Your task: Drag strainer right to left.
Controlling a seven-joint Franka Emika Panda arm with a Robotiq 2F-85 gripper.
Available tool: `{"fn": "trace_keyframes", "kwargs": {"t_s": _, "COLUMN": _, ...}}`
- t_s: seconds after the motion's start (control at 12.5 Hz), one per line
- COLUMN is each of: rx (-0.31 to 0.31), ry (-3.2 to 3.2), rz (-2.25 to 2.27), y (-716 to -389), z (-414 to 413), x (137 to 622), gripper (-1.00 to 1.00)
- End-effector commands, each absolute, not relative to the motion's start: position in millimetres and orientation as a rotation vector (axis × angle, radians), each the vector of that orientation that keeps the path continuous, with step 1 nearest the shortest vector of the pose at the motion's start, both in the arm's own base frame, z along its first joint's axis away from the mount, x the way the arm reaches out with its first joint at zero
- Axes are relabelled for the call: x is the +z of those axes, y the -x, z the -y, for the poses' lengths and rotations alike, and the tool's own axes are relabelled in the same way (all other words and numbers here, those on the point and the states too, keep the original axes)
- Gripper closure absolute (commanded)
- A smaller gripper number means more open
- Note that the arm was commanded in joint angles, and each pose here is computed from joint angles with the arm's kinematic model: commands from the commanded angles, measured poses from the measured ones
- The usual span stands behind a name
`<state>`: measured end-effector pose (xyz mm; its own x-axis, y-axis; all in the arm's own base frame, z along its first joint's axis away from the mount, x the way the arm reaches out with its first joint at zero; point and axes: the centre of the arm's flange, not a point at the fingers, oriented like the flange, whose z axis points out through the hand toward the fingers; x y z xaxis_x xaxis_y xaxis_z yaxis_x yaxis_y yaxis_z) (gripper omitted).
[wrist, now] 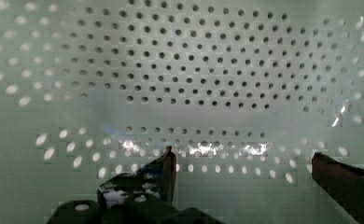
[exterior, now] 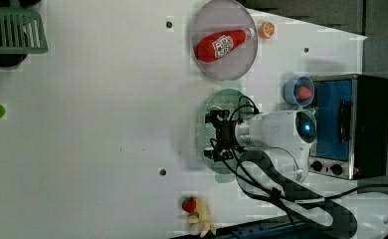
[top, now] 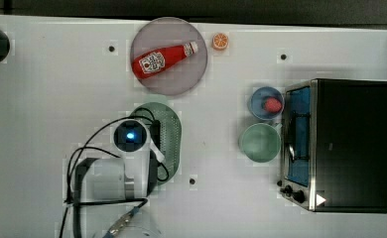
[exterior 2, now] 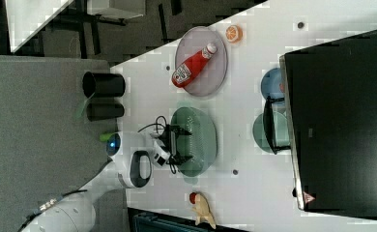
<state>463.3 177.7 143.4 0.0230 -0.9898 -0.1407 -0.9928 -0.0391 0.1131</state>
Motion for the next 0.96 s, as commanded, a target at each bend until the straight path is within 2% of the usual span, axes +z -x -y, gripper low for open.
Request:
{"fn": "trace_keyframes", "kwargs": {"t_s": 0.08, "rx": 0.303, "ry": 2.183, "rz": -2.175, "y": -466.9, "z": -239.6, "x": 158.2, "gripper": -1.0}}
{"fn": "trace_keyframes", "kwargs": {"t_s": 0.96, "rx": 0.327, "ry": 2.148, "rz": -2.146, "y": -474.1, "z": -355.2, "x": 150.5, "gripper": -1.0}}
